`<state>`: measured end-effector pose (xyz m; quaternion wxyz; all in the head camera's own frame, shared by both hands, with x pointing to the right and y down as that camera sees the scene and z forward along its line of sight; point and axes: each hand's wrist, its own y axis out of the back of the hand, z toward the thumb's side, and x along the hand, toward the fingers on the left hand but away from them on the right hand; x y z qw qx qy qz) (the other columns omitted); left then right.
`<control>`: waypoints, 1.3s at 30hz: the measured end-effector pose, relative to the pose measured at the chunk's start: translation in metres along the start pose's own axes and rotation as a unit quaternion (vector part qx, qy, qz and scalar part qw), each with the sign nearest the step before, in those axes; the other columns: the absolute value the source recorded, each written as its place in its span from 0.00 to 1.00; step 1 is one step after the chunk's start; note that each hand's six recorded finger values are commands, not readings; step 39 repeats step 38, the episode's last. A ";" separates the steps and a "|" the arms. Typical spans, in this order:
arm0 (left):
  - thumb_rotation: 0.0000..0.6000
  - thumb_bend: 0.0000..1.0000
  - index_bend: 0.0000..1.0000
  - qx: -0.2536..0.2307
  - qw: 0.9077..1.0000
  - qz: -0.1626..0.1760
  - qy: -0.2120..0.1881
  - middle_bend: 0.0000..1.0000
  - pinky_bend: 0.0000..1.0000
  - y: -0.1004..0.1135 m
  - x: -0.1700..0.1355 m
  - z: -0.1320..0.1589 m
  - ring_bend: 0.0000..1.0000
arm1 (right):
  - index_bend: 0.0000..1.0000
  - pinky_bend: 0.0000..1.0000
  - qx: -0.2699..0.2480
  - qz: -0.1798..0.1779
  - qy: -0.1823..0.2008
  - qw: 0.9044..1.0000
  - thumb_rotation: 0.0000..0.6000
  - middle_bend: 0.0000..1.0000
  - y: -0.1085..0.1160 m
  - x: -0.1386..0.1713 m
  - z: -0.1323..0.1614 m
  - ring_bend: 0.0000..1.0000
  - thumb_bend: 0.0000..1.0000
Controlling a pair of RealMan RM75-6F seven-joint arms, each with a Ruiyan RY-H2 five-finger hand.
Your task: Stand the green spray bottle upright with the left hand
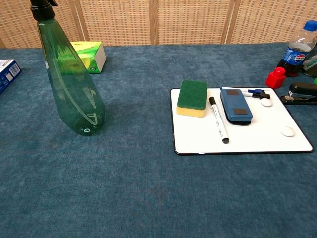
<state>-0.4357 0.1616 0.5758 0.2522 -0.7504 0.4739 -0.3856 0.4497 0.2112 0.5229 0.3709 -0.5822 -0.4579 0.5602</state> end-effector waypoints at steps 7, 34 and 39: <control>0.47 0.29 0.28 0.119 0.990 -0.022 0.071 0.30 0.34 0.046 -0.036 -0.013 0.30 | 0.30 0.31 0.032 0.026 0.018 0.999 1.00 0.37 -0.004 -0.015 0.005 0.27 0.25; 0.59 0.30 0.29 0.215 0.961 -0.021 0.172 0.27 0.26 0.057 -0.089 -0.026 0.22 | 0.30 0.26 0.066 0.028 0.011 0.997 1.00 0.34 -0.010 -0.015 0.001 0.21 0.26; 0.60 0.29 0.29 0.216 0.962 -0.017 0.166 0.27 0.26 0.058 -0.087 -0.024 0.22 | 0.30 0.26 0.064 0.026 0.013 0.998 1.00 0.34 -0.009 -0.012 0.001 0.21 0.26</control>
